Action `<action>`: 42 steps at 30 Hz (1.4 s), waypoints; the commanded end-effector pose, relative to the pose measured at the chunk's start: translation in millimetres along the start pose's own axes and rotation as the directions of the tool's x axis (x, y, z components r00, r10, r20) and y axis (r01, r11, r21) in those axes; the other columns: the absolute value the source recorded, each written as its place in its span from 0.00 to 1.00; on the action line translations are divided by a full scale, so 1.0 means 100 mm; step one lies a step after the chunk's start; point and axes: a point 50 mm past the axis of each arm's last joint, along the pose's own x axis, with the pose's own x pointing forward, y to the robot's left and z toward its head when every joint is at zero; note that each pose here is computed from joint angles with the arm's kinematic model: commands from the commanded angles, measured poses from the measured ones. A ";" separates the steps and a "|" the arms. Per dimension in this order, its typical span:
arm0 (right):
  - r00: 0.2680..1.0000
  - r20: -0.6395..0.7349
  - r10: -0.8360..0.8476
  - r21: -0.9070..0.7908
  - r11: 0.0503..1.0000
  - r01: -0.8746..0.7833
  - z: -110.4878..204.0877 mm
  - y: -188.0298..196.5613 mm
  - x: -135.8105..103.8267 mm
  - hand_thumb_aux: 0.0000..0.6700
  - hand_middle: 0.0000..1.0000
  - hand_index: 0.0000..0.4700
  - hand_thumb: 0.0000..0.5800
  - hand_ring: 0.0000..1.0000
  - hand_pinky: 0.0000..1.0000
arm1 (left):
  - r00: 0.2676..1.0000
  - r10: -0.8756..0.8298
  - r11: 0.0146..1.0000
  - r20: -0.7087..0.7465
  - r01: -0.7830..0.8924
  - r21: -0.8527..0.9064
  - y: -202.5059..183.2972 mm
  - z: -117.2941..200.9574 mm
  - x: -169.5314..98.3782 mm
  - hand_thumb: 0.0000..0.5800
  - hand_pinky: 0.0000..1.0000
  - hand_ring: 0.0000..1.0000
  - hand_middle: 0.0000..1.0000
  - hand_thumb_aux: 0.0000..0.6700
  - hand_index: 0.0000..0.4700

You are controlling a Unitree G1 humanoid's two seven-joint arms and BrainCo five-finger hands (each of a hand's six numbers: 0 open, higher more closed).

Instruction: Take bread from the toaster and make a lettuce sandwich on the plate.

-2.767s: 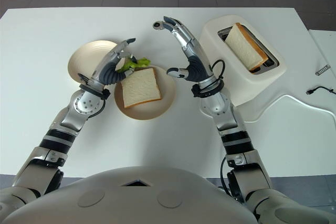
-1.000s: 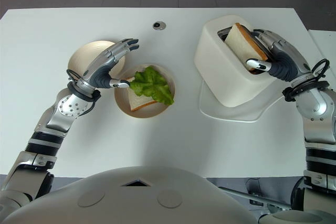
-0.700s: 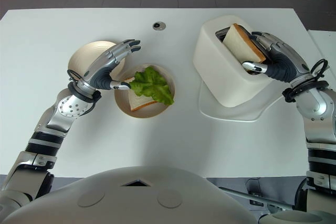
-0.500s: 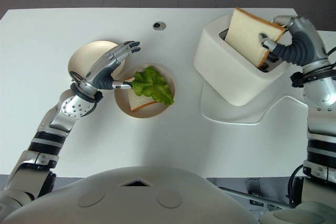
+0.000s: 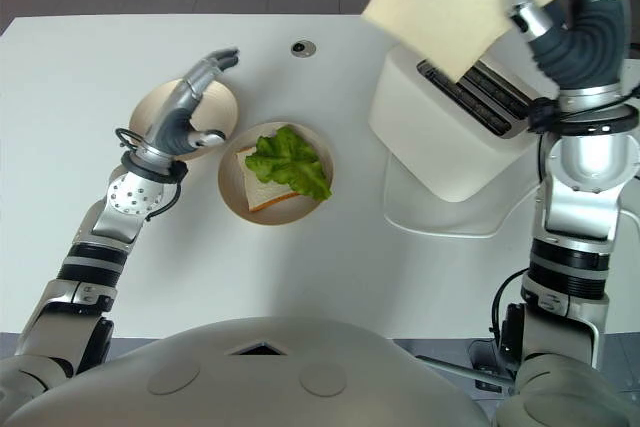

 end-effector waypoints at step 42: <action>0.651 -0.245 0.718 0.313 0.695 -0.648 -0.92 1.90 -0.20 0.00 1.00 0.00 0.00 1.00 1.00 | 0.506 -0.855 0.517 -0.112 0.848 -0.119 -0.98 -0.27 -0.86 0.00 0.00 0.00 0.00 0.00 0.00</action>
